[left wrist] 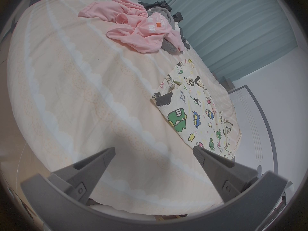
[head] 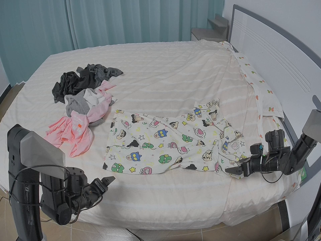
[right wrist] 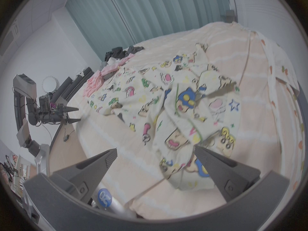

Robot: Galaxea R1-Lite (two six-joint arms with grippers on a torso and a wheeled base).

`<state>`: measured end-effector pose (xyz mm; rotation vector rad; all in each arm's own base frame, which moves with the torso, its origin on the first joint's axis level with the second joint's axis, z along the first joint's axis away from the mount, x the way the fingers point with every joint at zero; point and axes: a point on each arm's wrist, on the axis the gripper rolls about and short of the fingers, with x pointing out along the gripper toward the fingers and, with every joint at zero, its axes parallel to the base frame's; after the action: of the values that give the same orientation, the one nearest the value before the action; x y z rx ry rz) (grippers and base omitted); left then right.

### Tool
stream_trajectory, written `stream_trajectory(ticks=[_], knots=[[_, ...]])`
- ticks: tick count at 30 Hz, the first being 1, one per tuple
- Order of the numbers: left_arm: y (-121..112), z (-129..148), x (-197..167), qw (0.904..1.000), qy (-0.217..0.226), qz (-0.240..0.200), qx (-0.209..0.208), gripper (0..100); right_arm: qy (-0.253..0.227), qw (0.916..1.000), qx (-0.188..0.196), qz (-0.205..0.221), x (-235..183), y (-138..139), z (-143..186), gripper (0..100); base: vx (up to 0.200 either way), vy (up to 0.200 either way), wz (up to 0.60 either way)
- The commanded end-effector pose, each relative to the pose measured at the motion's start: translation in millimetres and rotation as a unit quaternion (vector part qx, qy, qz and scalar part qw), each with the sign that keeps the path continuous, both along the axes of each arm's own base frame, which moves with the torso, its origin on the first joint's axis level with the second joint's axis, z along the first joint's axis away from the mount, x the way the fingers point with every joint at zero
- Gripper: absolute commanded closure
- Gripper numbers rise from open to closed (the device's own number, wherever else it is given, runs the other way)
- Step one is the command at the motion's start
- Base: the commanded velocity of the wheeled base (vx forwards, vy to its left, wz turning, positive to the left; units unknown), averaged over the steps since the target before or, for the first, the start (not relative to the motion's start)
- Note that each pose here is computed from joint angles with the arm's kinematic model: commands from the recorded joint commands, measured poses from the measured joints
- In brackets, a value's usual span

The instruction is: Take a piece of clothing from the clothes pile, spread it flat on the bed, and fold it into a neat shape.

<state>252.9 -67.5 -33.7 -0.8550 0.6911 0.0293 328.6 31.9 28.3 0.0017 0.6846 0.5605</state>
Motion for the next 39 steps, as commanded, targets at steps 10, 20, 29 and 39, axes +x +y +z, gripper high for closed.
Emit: stream_trajectory(ticks=[10, 20, 29, 39], knots=[[0, 1, 1, 1.0000, -0.008, 0.000, -0.002, 0, -0.036, 0.9986, 0.008, -0.038, 93, -1, 10, 0, 0.000, 0.000, 0.00], [0, 1, 1, 1.0000, -0.007, 0.000, -0.001, 0, -0.009, 0.9989, 0.017, -0.042, 107, 2, -19, 0, 0.000, 0.000, 0.00], [0, 1, 1, 1.0000, -0.007, 0.000, -0.001, 0, -0.015, 0.9991, 0.019, -0.036, 109, 7, -17, 0, 0.000, 0.000, 0.00], [0, 1, 1, 1.0000, -0.007, 0.000, -0.002, 0, -0.018, 0.9992, 0.022, -0.027, 106, 14, -13, 100, 0.000, 0.000, 0.00]])
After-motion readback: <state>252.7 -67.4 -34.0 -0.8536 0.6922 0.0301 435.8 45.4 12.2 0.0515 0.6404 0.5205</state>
